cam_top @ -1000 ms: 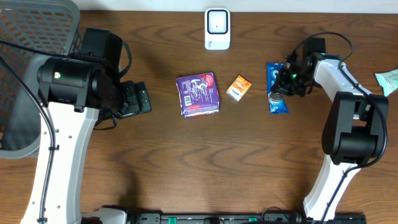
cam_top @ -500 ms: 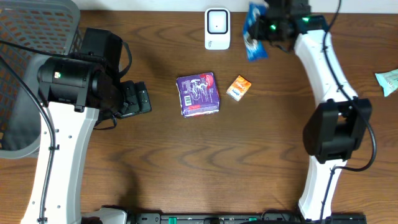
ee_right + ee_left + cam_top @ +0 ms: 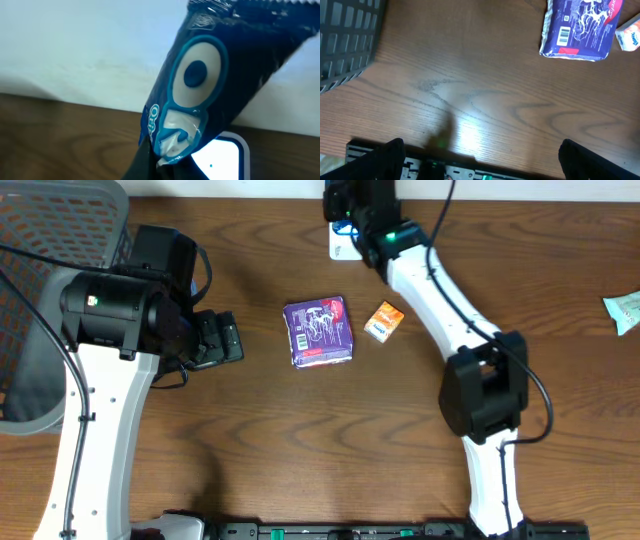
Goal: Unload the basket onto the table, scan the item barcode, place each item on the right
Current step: 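Raise the Oreo pack up to the scanner with the right gripper, then carry the Oreo pack to the far right and drop it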
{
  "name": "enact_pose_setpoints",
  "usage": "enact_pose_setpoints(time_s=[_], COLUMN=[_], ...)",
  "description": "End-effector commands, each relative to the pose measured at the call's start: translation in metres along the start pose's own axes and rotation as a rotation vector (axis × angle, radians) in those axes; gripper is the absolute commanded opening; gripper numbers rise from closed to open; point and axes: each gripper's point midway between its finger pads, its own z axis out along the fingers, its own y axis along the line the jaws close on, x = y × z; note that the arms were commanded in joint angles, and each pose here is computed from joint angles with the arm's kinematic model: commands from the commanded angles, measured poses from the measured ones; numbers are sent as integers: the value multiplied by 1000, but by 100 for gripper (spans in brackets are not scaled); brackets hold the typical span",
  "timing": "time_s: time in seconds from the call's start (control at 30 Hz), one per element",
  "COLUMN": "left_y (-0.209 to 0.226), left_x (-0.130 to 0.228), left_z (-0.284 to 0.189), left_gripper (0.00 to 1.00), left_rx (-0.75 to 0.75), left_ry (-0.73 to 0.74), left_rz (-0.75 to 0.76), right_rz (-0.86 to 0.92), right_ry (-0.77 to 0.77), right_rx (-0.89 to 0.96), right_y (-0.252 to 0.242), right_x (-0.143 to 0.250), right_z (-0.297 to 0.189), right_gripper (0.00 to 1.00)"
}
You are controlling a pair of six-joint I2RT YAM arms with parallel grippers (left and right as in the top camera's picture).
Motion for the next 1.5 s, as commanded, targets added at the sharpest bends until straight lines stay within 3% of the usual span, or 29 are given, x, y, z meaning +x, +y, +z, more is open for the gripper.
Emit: enact_pose_setpoints(time_s=[0.0, 0.23, 0.4, 0.57, 0.77, 0.87, 0.9, 0.97, 1.27, 1.3, 1.37, 1.4, 1.47], left_y=[3, 3, 3, 3, 3, 3, 3, 3, 3, 3, 3, 3, 3], left_x=[-1, -1, -1, -1, -1, -1, -1, -1, -1, -1, -1, -1, -1], left_z=[2, 2, 2, 2, 2, 2, 2, 2, 2, 2, 2, 2, 2], left_gripper=[98, 98, 98, 98, 98, 98, 98, 98, 98, 98, 98, 98, 98], left_rx=[-16, -16, -16, -16, -16, -16, -16, -16, -16, -16, -16, -16, -16], left_ry=[2, 2, 2, 2, 2, 3, 2, 2, 2, 3, 2, 2, 2], left_rz=[11, 11, 11, 11, 11, 11, 11, 11, 10, 11, 11, 10, 11], right_rz=[4, 13, 34, 62, 89, 80, 77, 97, 304, 343, 424, 465, 515], right_ry=[4, 5, -72, -150, -117, -3, 115, 228, 499, 512, 531, 549, 575], right_rx=[110, 208, 217, 286, 619, 796, 882, 951, 1156, 1180, 1221, 1233, 1231], right_y=[-28, -64, -78, -114, -220, -283, -324, -359, -464, -472, -485, -490, -494], right_x=[20, 28, -5, -64, -98, -86, -64, -39, 46, 55, 71, 81, 94], right_z=[19, 27, 16, -27, -114, -161, -189, -214, -301, -310, -324, -331, -338], right_gripper=[1, 1, 1, 1, 1, 1, 1, 1, 3, 15, 50, 76, 99])
